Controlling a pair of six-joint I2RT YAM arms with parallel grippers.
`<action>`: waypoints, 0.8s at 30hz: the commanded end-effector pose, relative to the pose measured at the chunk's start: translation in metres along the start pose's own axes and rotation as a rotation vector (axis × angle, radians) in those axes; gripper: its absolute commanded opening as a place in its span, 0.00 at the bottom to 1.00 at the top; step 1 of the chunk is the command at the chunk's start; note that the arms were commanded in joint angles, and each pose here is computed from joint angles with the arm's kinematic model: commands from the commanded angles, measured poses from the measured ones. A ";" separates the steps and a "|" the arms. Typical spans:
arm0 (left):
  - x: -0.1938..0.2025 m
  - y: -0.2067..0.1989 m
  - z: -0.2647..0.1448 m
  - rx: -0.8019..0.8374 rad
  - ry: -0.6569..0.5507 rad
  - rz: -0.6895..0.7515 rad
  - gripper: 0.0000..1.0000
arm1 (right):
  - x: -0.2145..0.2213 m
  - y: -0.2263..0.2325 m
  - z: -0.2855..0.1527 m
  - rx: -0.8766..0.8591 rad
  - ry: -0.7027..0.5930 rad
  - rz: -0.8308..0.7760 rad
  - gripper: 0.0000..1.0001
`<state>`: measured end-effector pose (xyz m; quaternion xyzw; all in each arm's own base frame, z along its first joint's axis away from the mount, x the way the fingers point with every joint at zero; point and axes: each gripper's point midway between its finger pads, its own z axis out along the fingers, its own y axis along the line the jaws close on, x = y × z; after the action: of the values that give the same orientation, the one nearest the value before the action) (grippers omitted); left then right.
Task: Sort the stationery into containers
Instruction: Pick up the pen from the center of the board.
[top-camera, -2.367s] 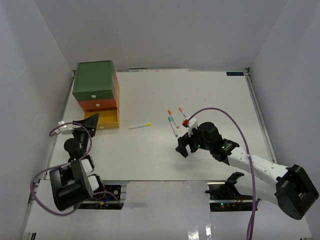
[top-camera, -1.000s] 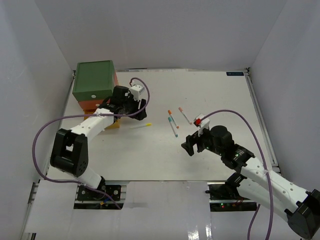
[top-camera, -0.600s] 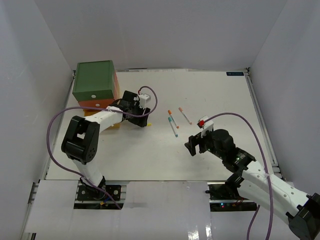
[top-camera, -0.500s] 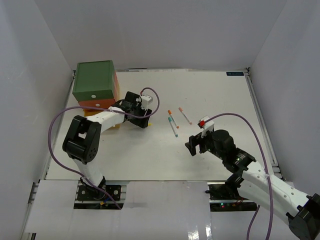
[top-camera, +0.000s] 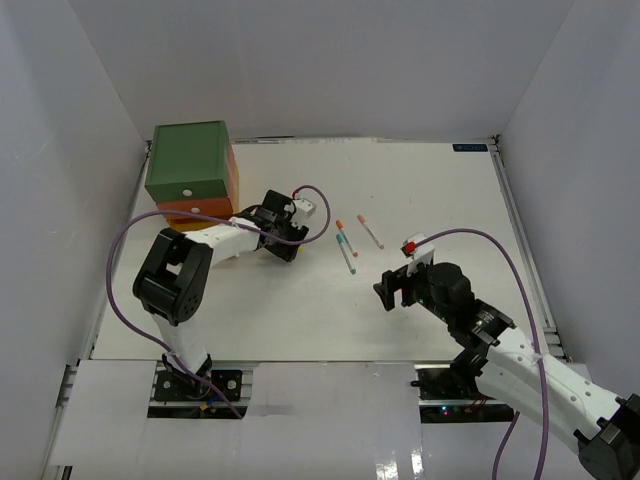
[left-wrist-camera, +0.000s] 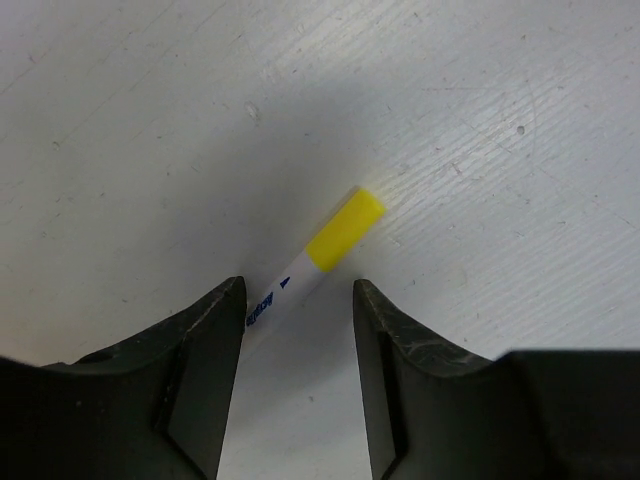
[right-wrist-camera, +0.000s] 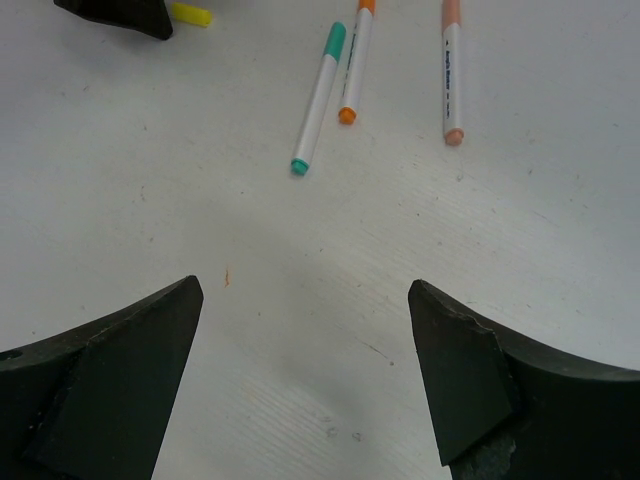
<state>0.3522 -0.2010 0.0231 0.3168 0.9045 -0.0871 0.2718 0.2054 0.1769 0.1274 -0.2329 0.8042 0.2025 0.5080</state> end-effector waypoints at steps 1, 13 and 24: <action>0.020 -0.003 0.005 -0.004 0.063 0.017 0.56 | -0.012 -0.003 -0.001 0.018 -0.058 0.017 0.90; 0.021 -0.016 -0.011 -0.021 0.041 0.053 0.17 | -0.013 -0.002 -0.003 0.013 -0.074 0.022 0.90; -0.010 0.036 -0.093 -0.259 -0.164 -0.316 0.10 | -0.013 0.001 -0.002 -0.003 -0.078 0.021 0.90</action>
<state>0.3347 -0.1762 0.0758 0.2461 0.9103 -0.0446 0.3299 0.2037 0.1748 0.1308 -0.2275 0.7979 0.2075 0.5182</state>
